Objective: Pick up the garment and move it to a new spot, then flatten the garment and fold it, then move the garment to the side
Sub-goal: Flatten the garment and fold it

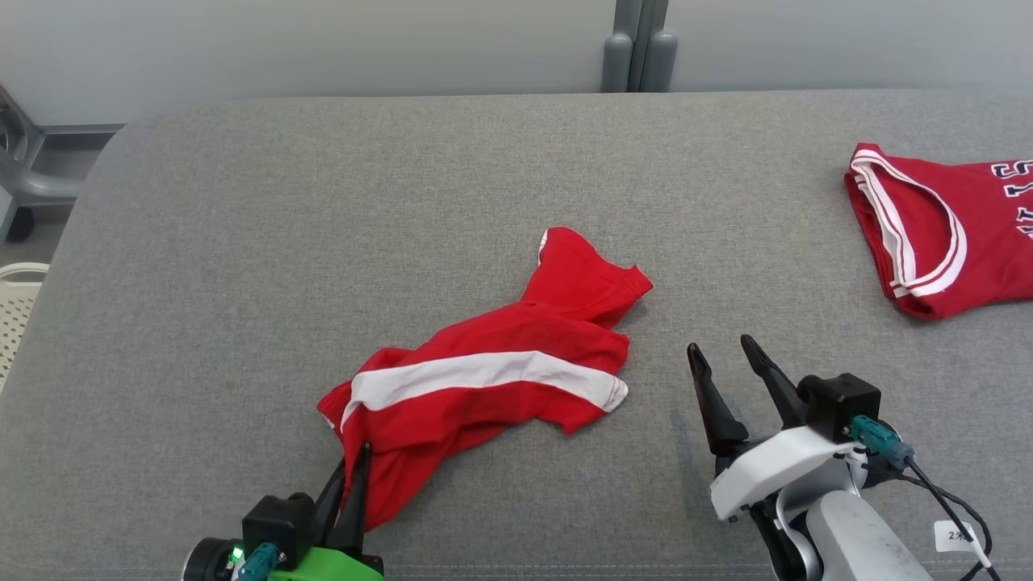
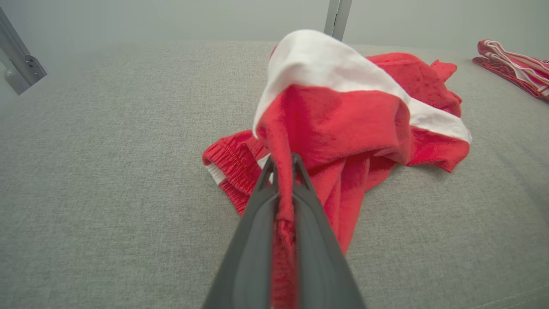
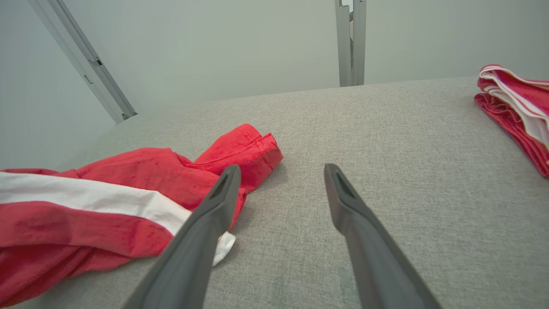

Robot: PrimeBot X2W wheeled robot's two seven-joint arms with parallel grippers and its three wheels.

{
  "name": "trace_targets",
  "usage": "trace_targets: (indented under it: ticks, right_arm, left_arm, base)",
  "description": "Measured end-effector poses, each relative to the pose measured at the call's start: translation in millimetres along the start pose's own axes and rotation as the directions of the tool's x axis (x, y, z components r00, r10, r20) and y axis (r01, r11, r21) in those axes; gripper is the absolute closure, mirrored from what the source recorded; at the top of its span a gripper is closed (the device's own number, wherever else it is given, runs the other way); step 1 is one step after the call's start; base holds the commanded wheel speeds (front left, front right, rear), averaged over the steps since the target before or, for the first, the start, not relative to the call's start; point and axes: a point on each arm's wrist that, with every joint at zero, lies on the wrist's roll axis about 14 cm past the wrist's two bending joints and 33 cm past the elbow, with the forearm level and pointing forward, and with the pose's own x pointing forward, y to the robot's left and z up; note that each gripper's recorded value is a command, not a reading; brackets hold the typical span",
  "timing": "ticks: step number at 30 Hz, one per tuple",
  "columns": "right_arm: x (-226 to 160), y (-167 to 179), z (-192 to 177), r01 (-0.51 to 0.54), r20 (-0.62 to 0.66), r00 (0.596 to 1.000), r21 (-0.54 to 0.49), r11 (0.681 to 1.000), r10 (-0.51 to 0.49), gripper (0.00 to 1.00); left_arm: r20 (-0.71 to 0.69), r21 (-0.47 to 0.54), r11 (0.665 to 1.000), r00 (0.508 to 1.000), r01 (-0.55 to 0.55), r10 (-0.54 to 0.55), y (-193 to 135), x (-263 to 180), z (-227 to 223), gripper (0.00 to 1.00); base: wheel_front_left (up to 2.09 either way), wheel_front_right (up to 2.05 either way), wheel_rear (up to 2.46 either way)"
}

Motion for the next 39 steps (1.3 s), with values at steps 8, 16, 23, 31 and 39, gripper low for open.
trace_targets:
  ticks: [8,16,23,31,39]
  right_arm:
    - [3.3,3.8,-1.8,-0.013,-0.006,1.000,0.001,1.000,0.013,0.00]
    - [6.1,9.8,-1.7,-0.031,-0.005,1.000,0.001,1.000,0.031,0.00]
    - [4.5,13.3,-1.8,-0.040,-0.008,0.999,-0.002,0.999,0.040,0.00]
    - [1.0,16.8,-8.8,-0.058,-0.039,0.998,-0.016,0.998,0.057,0.00]
    - [19.4,31.0,-1.9,-0.130,-0.072,0.989,-0.055,0.990,0.126,0.00]
  left_arm:
    - [0.022,-0.031,0.999,0.999,-0.022,0.023,1.6,-3.0,4.8,0.00]
    - [0.186,-0.011,1.000,0.982,-0.026,0.027,3.3,-5.0,55.8,0.00]
    - [0.262,-0.008,0.997,0.962,-0.083,0.082,19.3,-10.4,80.3,0.00]
    - [0.260,-0.032,0.978,0.943,-0.207,0.208,53.7,-17.8,79.0,0.00]
    - [0.270,-0.049,0.959,0.921,-0.279,0.282,77.2,-25.5,82.4,0.00]
  base:
    - [0.00,0.00,0.00]
    - [0.00,0.00,0.00]
    - [0.00,0.00,0.00]
    - [0.00,0.00,0.00]
    - [0.00,0.00,0.00]
